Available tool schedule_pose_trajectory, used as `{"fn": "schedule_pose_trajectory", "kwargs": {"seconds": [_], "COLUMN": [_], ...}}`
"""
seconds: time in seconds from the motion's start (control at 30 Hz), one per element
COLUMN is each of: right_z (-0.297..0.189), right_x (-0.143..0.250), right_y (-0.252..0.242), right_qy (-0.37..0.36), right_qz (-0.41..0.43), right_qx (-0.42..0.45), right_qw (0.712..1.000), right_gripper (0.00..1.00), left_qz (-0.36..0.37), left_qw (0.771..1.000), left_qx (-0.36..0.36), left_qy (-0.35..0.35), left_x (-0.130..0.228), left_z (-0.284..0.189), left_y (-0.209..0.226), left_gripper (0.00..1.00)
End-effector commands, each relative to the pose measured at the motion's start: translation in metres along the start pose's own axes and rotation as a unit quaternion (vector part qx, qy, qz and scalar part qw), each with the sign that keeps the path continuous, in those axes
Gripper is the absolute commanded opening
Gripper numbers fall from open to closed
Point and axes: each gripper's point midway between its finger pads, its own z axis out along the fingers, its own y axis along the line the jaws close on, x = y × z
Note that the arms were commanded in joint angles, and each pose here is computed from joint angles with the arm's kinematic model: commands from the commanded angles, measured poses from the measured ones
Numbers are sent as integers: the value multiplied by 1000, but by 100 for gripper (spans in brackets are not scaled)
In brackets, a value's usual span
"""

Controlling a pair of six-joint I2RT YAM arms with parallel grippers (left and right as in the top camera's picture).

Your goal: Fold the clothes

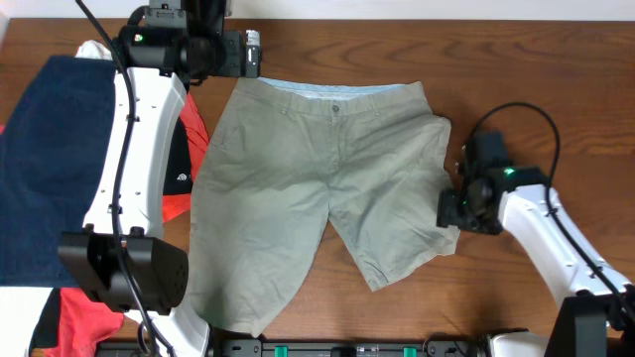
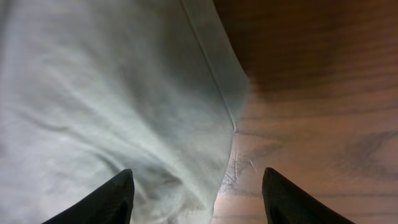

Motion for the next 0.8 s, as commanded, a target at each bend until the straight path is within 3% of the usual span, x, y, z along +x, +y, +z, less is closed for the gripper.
{"fn": "schedule_pose_trajectory", "kwargs": {"seconds": [0.0,0.07,0.23,0.53,0.77], "right_z": [12,17,31,42,43], "right_x": [9,12,20,11,5], "right_y": [-11,-12,-17,-33,-65], "right_qy": [-8,-8,-13,-43,-37], "right_qz": [48,54,62,103,161], "right_qx": [45,47,51,58,45], "right_qw": [998,997,997,992,985], "right_gripper": [63,60,21,1,1], "left_qz": [7,7,7,6,5], "left_qw": [1000,1000,1000,1000,1000], "left_qx": [-11,-11,-11,-11,-11], "left_qy": [-1,-1,-1,1,10], "left_x": [1,1,1,2,6], "left_z": [-4,-4,-4,-4,-1], "left_y": [5,5,5,5,6], "left_gripper": [98,98,98,98,98]}}
